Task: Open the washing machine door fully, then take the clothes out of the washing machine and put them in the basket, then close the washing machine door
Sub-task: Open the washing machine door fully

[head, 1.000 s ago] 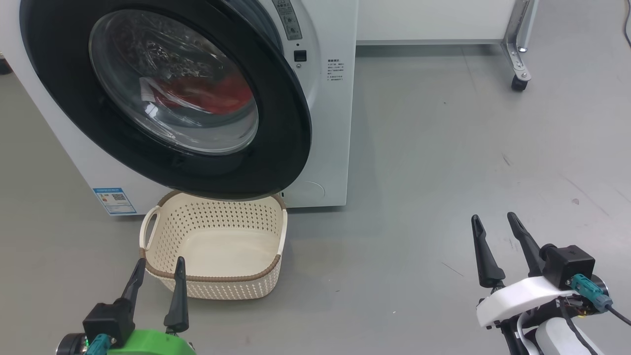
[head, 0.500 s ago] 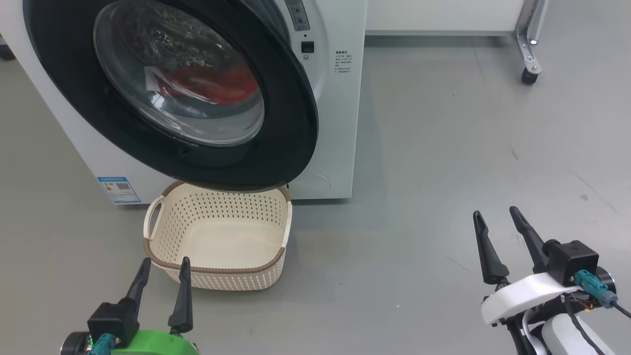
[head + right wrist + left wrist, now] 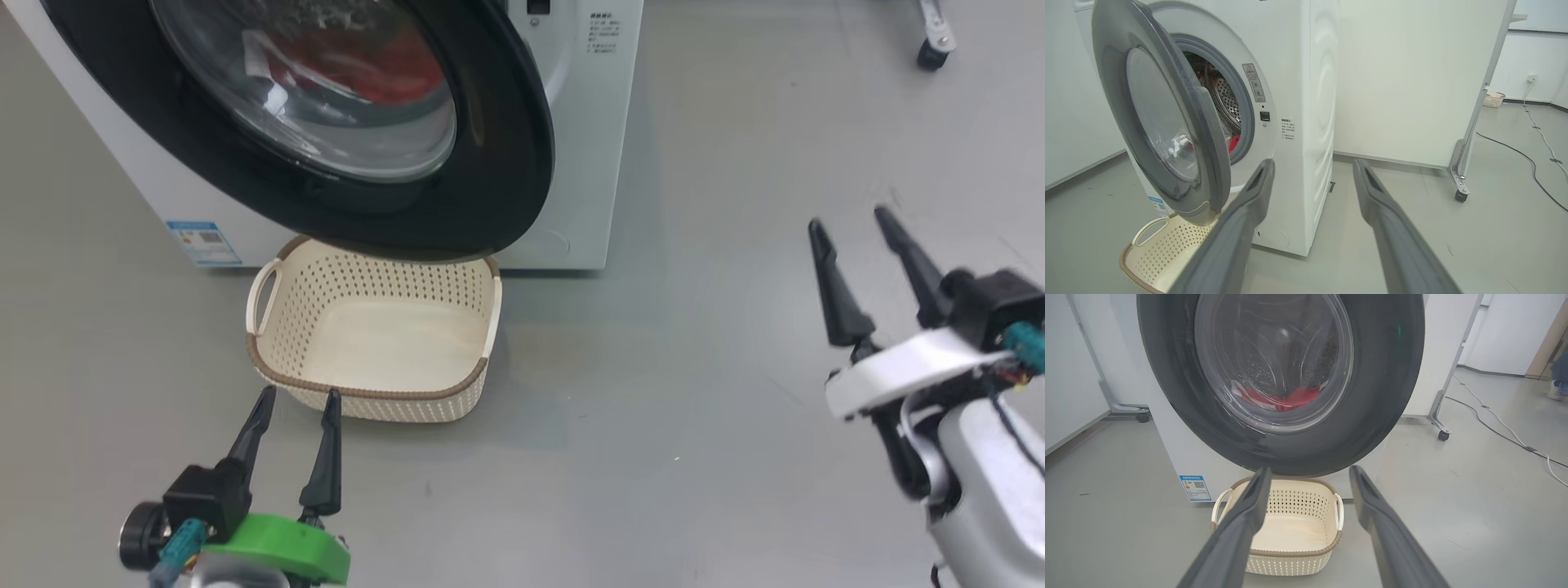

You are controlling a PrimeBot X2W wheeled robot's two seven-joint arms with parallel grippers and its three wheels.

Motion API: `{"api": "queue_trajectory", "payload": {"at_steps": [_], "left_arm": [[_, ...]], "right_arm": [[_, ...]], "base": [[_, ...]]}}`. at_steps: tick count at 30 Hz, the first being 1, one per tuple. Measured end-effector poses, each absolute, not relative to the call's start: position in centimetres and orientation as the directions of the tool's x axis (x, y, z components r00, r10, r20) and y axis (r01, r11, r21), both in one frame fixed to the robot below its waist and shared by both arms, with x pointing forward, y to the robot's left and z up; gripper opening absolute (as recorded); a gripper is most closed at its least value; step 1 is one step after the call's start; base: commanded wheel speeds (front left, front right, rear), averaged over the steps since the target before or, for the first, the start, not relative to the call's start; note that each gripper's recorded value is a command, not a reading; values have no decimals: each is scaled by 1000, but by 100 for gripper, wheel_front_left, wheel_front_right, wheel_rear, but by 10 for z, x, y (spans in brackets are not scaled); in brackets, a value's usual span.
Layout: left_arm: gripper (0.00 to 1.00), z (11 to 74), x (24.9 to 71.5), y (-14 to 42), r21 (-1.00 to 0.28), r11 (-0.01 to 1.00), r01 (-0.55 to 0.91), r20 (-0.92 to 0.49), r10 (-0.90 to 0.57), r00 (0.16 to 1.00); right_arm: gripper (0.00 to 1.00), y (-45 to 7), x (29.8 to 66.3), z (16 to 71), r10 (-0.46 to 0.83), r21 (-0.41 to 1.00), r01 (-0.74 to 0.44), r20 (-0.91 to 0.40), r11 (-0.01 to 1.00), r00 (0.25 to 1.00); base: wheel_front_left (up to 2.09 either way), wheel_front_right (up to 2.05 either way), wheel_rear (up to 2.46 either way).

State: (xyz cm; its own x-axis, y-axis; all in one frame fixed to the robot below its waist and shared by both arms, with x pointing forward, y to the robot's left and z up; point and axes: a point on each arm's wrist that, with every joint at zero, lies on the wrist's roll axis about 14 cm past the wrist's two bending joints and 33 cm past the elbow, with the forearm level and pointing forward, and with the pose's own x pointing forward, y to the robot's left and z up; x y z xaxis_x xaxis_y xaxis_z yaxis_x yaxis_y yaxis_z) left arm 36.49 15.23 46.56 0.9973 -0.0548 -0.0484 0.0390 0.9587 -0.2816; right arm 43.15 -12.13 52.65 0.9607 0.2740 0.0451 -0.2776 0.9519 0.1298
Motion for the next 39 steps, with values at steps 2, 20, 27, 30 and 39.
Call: {"api": "queue_trajectory", "payload": {"at_steps": [2, 20, 27, 30, 39], "left_arm": [[100, 467, 371, 152, -281, 959, 44, -44, -59, 997], [100, 446, 404, 170, -268, 963, -3, -92, -22, 996], [100, 439, 414, 179, -265, 964, -27, -108, -2, 994], [100, 436, 415, 182, -268, 963, -34, -116, 3, 993], [100, 425, 410, 194, -259, 963, -77, -155, 38, 987]], "right_arm": [[100, -121, 445, 533, 271, 149, -277, 56, 949, 961], [100, -74, 562, 558, 348, 509, -327, 56, 796, 936], [0, -57, 596, 546, 371, 659, -288, 14, 695, 929], [0, -43, 605, 539, 404, 730, -268, -13, 629, 915], [0, 9, 618, 526, 549, 912, -170, -69, 374, 833]], "base": [[0, 0, 0], [0, 0, 0], [0, 0, 0], [0, 0, 0], [0, 0, 0]]}}
